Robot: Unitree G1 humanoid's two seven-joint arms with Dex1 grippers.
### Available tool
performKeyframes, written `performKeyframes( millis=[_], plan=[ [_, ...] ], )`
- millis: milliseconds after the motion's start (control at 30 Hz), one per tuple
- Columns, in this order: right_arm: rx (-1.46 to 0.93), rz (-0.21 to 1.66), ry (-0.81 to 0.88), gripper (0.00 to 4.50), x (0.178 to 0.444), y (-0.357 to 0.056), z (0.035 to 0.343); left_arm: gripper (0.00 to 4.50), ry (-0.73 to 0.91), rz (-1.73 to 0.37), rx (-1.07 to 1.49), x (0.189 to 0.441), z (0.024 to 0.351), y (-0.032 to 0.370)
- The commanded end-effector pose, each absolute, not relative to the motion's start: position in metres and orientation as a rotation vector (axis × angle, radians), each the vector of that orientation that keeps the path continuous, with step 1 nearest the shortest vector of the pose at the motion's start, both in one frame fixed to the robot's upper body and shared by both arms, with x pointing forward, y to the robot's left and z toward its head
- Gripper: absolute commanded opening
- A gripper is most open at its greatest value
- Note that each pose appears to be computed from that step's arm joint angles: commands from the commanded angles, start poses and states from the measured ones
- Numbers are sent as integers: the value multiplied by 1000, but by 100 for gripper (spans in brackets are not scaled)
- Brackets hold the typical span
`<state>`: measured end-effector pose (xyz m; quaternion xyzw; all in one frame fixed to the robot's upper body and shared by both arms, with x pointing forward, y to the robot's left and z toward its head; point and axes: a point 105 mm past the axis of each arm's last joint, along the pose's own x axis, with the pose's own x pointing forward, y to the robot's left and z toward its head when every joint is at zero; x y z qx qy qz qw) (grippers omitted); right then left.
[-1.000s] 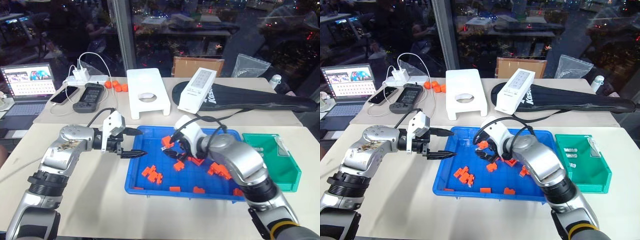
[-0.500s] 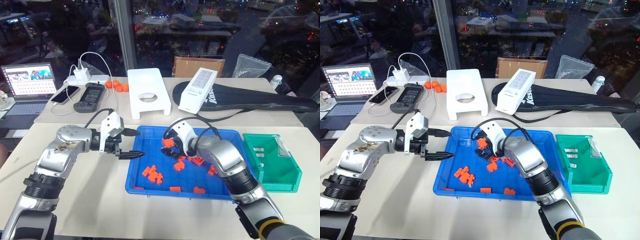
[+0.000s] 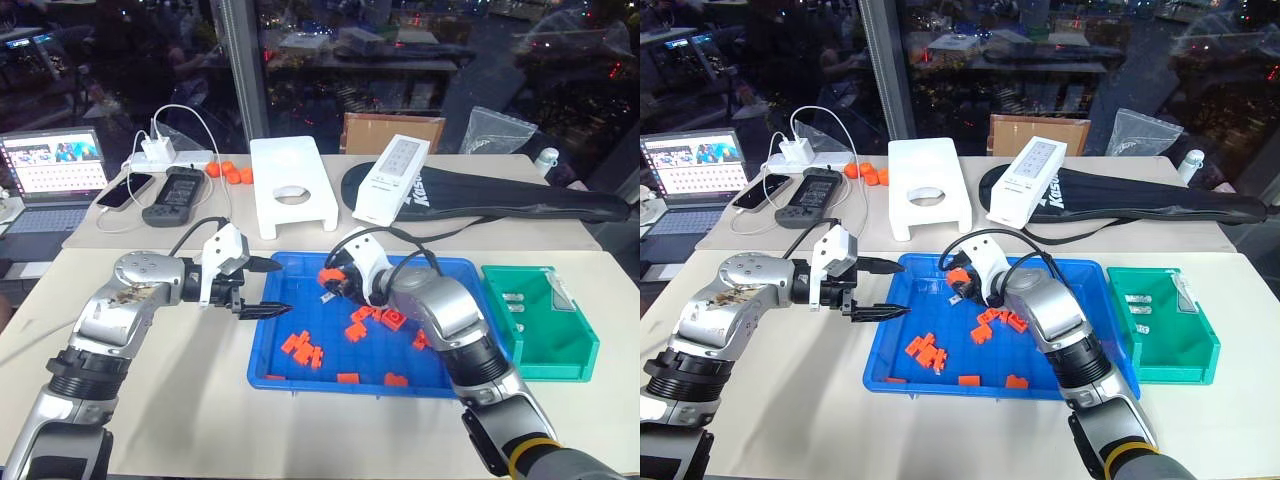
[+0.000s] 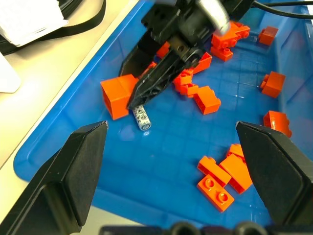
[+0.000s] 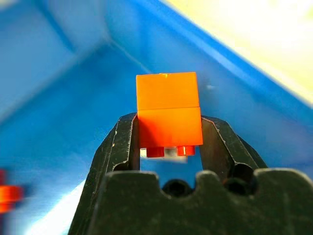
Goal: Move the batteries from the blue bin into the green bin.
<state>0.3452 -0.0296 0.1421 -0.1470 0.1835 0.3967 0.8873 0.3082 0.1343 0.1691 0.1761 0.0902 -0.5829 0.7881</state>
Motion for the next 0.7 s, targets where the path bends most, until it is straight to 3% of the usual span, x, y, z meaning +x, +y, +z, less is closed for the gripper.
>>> performKeyframes(
  millis=[33,267,333,533,700],
  plan=[
    [-388,1015,382,146,311,-10,143,450,150,-1264,389,309,180,133],
    [-324,1076,492,146,295,-14,130,450,150,-1269,383,309,180,133],
    [-294,1114,513,250,290,-14,129,450,147,-1274,383,309,181,132],
    [-307,1067,448,442,305,-28,141,450,141,-1269,372,309,184,132],
    [-395,883,337,447,345,-52,152,450,142,-1267,372,308,185,133]
  ],
)
